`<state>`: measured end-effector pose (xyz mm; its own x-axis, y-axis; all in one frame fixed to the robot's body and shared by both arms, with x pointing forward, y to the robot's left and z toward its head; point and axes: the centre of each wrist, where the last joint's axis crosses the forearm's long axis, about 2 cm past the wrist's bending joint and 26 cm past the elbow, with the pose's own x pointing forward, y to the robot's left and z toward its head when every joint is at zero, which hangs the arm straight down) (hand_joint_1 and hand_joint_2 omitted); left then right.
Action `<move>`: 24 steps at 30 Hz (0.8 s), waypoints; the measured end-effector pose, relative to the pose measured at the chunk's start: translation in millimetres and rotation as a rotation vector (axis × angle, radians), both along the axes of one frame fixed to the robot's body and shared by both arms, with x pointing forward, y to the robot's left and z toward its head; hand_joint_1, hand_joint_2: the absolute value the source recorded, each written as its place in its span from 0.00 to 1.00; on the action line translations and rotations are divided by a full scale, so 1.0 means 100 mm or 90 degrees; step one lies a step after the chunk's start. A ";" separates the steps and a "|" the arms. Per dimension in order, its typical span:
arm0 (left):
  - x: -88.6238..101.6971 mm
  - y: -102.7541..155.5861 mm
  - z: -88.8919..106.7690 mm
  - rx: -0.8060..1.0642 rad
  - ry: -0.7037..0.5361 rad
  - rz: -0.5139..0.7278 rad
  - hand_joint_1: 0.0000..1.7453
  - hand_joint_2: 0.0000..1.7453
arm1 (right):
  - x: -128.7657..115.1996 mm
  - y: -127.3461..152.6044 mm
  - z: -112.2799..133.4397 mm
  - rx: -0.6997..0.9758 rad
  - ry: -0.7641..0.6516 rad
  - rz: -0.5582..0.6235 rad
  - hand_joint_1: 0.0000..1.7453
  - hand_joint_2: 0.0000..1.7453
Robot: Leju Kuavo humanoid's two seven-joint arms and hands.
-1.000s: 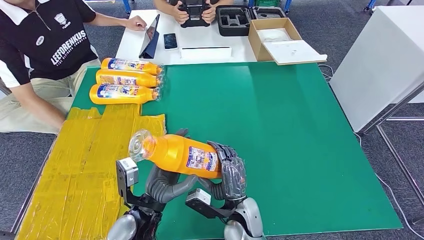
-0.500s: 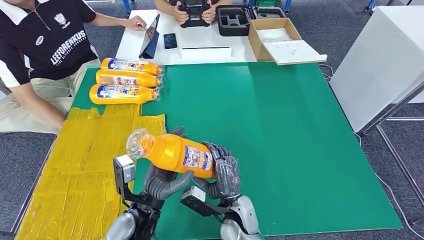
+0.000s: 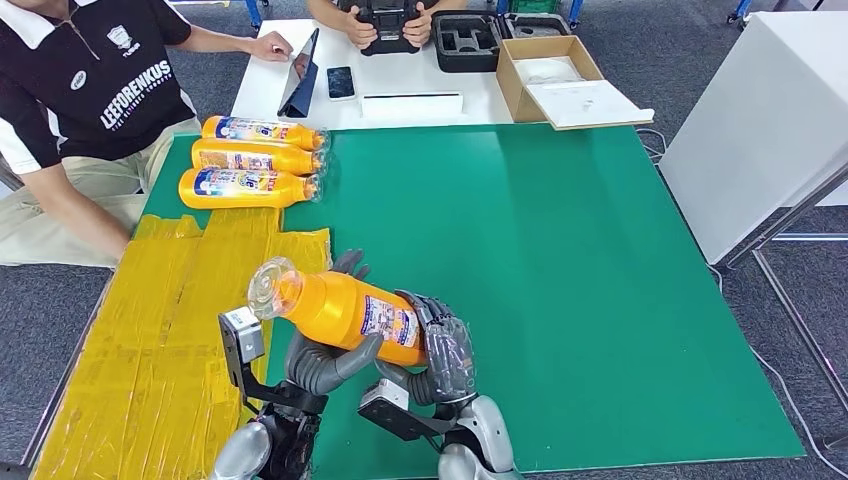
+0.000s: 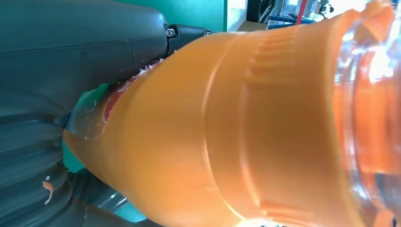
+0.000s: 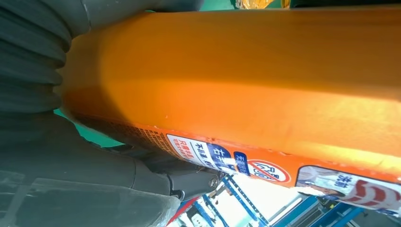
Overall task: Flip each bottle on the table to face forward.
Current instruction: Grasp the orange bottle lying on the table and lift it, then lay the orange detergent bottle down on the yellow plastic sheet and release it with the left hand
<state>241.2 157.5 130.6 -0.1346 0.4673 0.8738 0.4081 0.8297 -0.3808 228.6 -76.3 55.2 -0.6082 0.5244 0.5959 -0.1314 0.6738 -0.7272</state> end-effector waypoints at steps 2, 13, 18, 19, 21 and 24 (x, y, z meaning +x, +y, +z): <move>0.00 0.00 0.00 -0.001 0.000 0.001 0.00 1.00 | -0.01 0.00 -0.01 0.013 0.026 0.015 1.00 1.00; 0.00 0.05 -0.03 0.000 0.005 0.022 1.00 1.00 | -0.04 0.00 -0.06 0.069 0.123 0.102 1.00 1.00; 0.00 0.07 -0.03 -0.002 0.004 0.035 1.00 1.00 | -0.02 0.00 -0.04 0.070 0.122 0.109 1.00 1.00; 0.00 0.08 -0.03 -0.002 0.004 0.036 1.00 1.00 | -0.02 0.00 -0.04 0.070 0.122 0.110 1.00 1.00; 0.01 0.08 -0.03 -0.002 0.004 0.038 1.00 1.00 | -0.02 0.01 -0.04 0.070 0.122 0.111 1.00 1.00; 0.01 0.09 -0.03 -0.003 0.004 0.040 1.00 1.00 | -0.02 0.01 -0.04 0.069 0.122 0.113 1.00 1.00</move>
